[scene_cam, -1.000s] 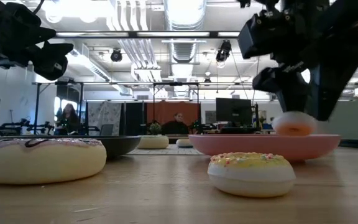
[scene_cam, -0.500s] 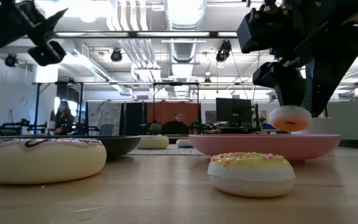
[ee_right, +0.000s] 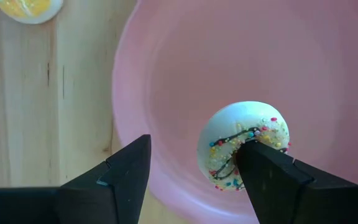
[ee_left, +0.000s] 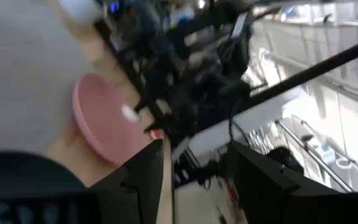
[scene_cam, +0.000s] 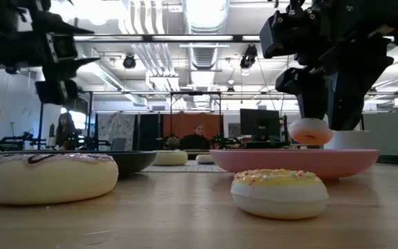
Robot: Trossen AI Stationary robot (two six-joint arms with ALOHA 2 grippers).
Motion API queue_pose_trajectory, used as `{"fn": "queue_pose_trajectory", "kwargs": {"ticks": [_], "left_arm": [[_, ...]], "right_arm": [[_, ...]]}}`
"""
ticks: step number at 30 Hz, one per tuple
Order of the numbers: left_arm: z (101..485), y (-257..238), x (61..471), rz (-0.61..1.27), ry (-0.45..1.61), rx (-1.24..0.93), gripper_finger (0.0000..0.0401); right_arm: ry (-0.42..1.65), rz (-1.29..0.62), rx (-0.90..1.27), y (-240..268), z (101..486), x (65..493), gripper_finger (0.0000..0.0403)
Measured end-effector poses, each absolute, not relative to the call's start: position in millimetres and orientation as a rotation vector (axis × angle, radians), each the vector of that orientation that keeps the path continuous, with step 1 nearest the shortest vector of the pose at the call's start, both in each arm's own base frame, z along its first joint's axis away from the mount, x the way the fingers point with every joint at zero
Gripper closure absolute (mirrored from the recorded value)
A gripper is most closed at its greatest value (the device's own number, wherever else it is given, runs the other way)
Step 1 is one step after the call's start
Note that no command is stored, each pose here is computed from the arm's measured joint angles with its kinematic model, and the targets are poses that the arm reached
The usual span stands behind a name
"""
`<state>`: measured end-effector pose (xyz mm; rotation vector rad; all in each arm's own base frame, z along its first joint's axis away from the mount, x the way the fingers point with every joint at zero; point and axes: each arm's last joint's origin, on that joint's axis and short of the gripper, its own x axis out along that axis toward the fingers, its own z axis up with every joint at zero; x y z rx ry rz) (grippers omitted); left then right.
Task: Pick & Place donuts
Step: Put the small white donut on the pink plate
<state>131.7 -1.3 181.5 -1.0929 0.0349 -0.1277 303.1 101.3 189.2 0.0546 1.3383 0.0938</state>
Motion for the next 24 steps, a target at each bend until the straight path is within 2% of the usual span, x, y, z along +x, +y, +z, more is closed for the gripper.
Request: {"fn": "queue_pose_trajectory", "kwargs": {"ticks": [8,12,14,18,24], "left_arm": [[203,4,158,-0.021,-0.104,-1.199,0.0245],[220,1,182,-0.055,-0.012,-0.986,0.0245],[225,0,199,-0.014,0.038,-0.871,0.0245],[224,1,237,0.078,0.178,-0.766,0.0245],[208,-12,288,-0.018,0.333,-0.464,0.0245]], "right_arm": [[1.337,0.04,0.126,102,189,304,0.0179],[1.333,0.033,0.138,102,189,304,0.0179],[1.333,0.033,0.138,102,189,304,0.0179],[1.33,0.033,0.14,102,190,304,0.0179],[1.322,0.032,0.147,102,190,305,0.0179]]}}
